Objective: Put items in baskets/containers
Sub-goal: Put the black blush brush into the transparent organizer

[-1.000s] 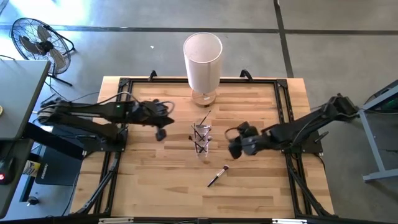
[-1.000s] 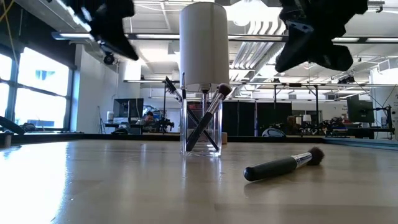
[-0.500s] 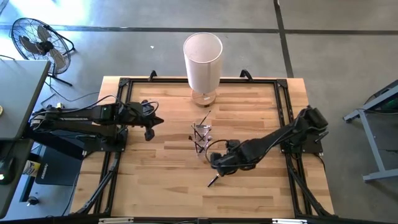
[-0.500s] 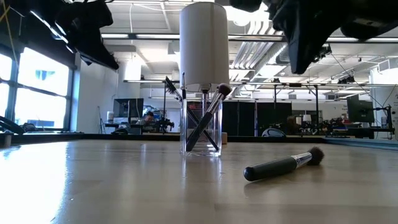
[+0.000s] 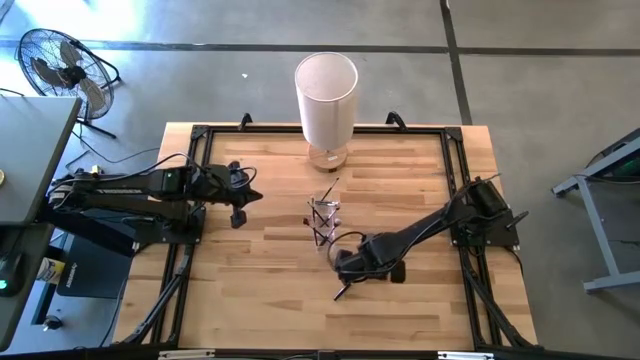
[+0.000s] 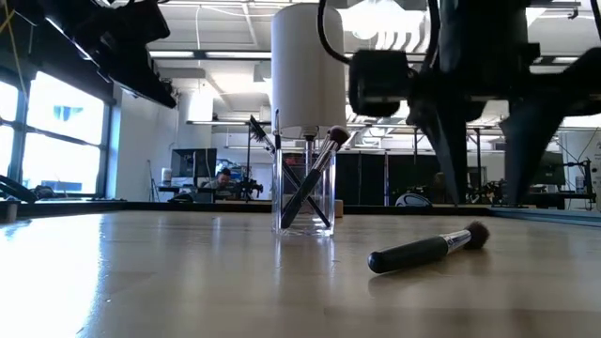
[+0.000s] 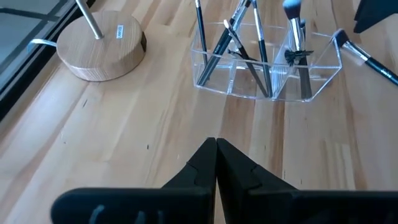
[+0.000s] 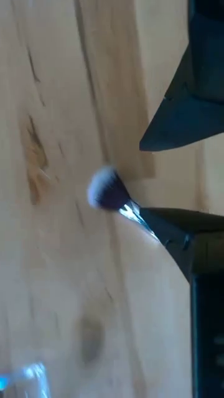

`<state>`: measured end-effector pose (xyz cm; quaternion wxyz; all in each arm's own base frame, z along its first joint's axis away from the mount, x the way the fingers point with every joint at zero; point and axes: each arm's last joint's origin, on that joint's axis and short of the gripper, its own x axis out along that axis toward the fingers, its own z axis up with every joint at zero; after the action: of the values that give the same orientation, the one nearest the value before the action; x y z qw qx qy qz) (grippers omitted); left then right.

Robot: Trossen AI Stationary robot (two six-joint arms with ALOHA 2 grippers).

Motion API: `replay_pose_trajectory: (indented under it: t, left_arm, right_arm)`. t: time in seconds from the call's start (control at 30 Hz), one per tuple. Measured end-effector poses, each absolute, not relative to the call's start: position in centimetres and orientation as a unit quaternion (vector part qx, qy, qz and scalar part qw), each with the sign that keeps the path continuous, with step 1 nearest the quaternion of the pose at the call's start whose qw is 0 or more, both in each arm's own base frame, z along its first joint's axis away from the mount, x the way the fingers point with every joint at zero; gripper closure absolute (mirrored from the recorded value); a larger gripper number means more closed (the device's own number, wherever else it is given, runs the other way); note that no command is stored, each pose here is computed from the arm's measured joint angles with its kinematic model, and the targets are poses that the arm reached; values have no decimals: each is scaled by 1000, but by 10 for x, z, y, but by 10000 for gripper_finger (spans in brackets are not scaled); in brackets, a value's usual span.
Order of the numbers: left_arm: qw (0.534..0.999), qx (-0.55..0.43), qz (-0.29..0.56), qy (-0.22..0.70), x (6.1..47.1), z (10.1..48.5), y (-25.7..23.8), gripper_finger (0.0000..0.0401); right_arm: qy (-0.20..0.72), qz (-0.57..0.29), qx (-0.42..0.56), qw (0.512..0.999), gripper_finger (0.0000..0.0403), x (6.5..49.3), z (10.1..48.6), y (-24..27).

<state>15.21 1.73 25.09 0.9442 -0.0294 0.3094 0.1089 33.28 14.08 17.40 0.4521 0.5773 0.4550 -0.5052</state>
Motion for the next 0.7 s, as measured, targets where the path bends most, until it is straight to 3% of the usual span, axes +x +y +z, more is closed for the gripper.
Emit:
replay_pose_trajectory:
  t: [0.2,0.4,0.57,0.7]
  left_arm:
    - [944,-9,106,312,152,251,18,399]
    - [938,-3,117,325,150,249,18,399]
    - [937,-4,118,328,150,248,18,399]
    - [938,-2,127,321,151,249,19,399]
  right_arm:
    - [443,-506,603,429,231,334,157,129]
    - [431,-491,627,425,251,334,140,119]
    - [445,-494,612,428,299,325,132,116]
    - [467,-479,580,465,375,322,129,115]
